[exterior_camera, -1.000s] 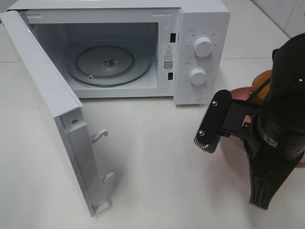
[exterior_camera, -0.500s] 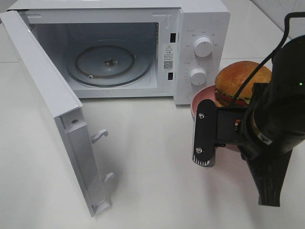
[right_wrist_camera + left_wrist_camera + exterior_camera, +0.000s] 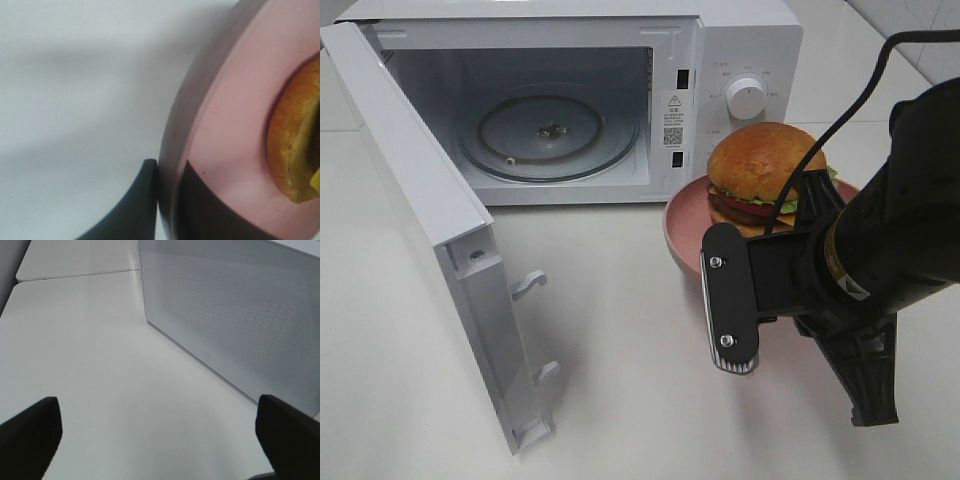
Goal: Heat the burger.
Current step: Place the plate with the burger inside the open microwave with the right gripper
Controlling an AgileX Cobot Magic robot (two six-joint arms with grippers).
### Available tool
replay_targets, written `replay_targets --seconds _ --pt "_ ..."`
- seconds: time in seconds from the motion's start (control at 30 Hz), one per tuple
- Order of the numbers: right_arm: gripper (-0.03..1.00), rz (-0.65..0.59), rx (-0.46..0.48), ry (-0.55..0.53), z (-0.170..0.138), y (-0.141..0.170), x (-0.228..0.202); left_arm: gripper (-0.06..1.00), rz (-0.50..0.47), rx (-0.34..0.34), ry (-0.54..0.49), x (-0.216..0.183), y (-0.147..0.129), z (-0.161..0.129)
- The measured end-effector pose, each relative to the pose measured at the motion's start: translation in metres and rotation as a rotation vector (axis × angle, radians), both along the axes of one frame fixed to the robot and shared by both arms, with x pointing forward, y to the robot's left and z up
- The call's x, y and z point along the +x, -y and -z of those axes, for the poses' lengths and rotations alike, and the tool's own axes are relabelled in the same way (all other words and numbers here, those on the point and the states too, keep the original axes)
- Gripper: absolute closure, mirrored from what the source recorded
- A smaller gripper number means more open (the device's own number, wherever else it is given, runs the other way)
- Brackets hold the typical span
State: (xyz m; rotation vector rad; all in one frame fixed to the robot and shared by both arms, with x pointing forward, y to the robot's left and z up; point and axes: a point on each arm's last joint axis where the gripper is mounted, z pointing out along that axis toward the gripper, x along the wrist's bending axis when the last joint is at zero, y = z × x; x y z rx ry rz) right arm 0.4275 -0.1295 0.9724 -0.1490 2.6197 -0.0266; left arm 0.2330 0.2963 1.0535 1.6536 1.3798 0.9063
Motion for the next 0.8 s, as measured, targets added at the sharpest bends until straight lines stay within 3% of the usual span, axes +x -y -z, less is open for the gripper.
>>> replay_targets --seconds 0.1,0.17,0.27,0.33,0.5,0.8 --pt "0.9 -0.026 0.001 0.002 0.0 -0.001 0.0 -0.03 0.0 0.0 0.0 0.0 0.0 0.0" --pt "0.9 -0.14 0.007 0.02 -0.001 -0.007 0.001 -0.03 0.0 0.0 0.0 0.0 0.0 0.0" --pt "0.9 -0.171 0.01 0.028 -0.001 -0.009 0.001 -0.03 0.0 0.0 0.0 0.0 0.0 0.0" --pt "0.9 -0.292 0.028 0.083 -0.004 -0.016 0.003 -0.03 0.0 0.0 0.0 0.0 0.0 0.0" --pt "0.9 -0.391 0.026 0.118 -0.005 -0.021 0.004 -0.03 0.0 0.0 0.0 0.0 0.0 0.0" --pt "0.9 -0.45 0.02 0.129 -0.006 -0.016 0.012 -0.03 0.0 0.0 0.0 0.0 0.0 0.0"
